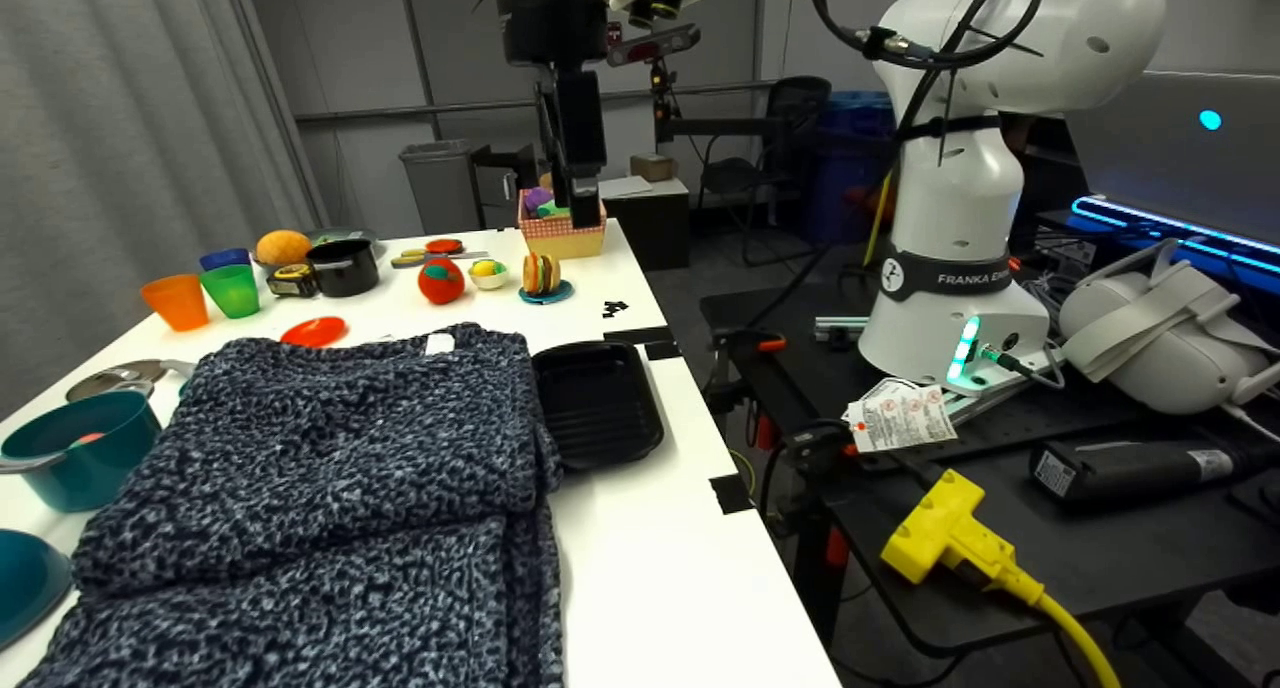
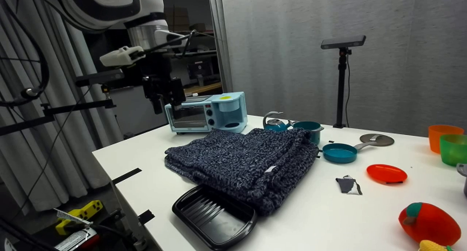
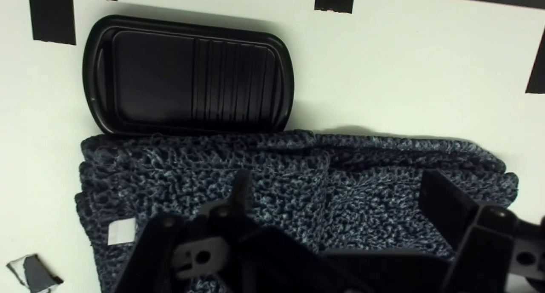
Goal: Fold the fleece
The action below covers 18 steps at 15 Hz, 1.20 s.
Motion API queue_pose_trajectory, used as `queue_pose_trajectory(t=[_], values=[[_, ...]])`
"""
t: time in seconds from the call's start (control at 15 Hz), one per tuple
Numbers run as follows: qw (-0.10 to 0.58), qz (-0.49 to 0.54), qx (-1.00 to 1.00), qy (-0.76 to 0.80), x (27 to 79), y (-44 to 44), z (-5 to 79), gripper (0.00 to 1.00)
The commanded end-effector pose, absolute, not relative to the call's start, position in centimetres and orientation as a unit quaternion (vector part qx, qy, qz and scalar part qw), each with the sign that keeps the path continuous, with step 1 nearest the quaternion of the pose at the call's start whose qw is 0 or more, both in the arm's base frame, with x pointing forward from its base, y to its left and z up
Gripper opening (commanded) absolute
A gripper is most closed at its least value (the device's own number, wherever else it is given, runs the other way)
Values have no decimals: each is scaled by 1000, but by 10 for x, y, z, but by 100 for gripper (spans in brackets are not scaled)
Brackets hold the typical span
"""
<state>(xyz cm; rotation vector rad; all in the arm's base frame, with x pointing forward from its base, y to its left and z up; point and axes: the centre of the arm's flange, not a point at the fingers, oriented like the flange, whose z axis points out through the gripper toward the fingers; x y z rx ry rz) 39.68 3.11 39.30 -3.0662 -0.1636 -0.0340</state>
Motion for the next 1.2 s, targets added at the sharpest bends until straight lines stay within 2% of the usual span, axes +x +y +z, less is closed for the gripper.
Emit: queue_pose_trajectory(t=[0.0,0.53,1.07,1.13], values=[[37,-13,-998,-48,396,25,395,100],[36,-12,-998,-57,396,18,398,100],[31,23,-988,-147,401,110,361,100],[20,22,-991,-132,392,94,365,100]])
